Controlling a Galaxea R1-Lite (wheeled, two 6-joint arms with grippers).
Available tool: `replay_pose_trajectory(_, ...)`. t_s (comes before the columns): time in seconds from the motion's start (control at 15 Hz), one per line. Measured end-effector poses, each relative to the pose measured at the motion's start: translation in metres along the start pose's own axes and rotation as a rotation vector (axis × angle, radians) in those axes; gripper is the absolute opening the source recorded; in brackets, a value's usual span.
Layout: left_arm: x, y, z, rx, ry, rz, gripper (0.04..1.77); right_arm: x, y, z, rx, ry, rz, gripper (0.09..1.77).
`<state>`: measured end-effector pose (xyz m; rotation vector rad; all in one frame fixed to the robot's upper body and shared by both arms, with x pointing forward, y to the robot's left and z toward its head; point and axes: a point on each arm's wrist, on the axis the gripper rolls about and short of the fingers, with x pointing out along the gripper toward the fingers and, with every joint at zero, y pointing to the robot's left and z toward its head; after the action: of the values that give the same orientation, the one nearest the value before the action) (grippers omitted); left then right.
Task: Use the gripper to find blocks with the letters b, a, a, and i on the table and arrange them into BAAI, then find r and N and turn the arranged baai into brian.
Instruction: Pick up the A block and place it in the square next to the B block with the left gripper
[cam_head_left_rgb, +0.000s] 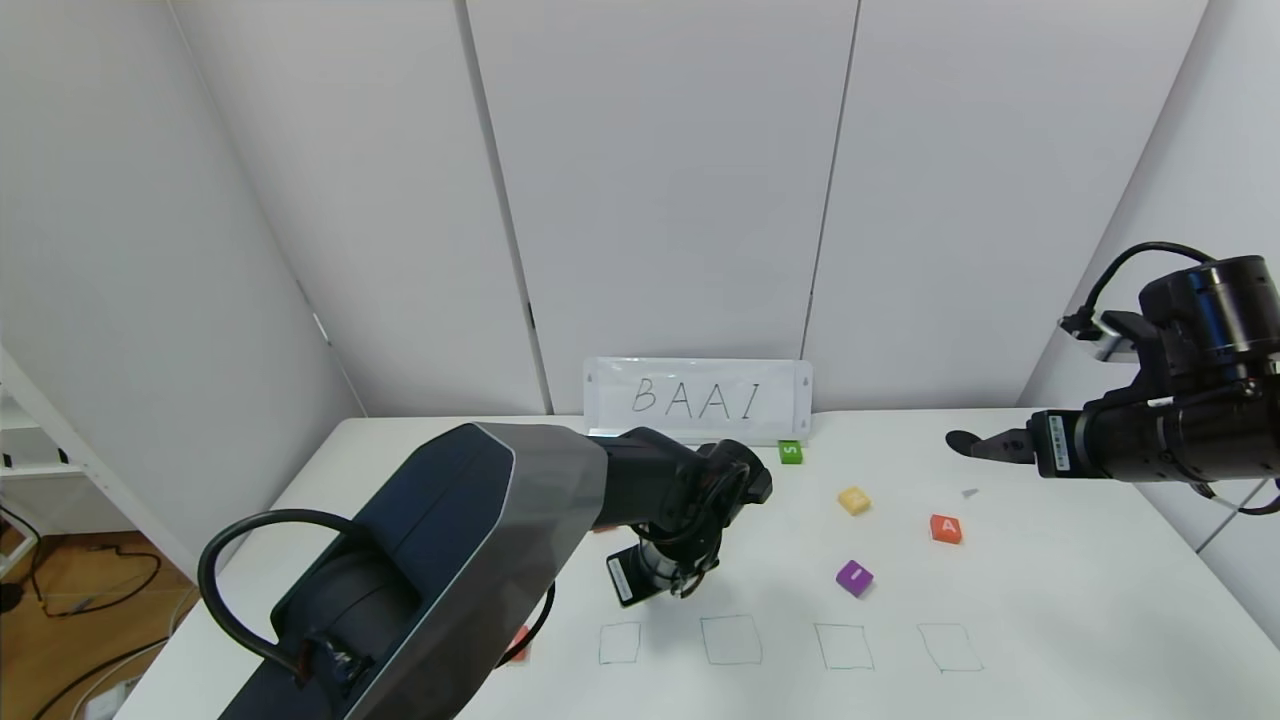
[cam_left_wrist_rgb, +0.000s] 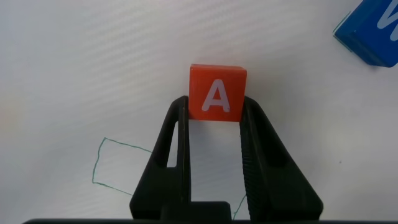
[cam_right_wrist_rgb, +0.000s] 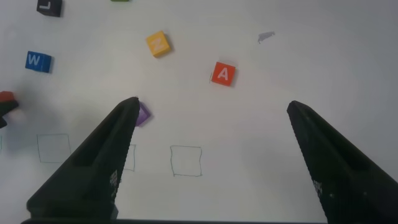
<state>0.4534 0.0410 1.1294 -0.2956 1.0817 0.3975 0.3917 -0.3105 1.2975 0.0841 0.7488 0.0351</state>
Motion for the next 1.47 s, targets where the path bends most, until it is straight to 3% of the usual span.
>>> replay_pose_trajectory(0.53,-0.007,0.004,0.002,0.024,-0.001,0.023,0.53,0.000,0.000,0.000,0.001,-0.001,-0.001,1.71)
replay_pose_trajectory(1.0,-0.039,0.015,0.014,0.034,-0.013,0.041,0.53,-0.002,-0.002,0.002,0.004,-0.009,-0.003,1.71)
replay_pose_trajectory(1.47,-0.073,0.040,0.016,0.152,-0.030,-0.012,0.53,-0.004,-0.003,0.003,0.010,-0.017,-0.005,1.71)
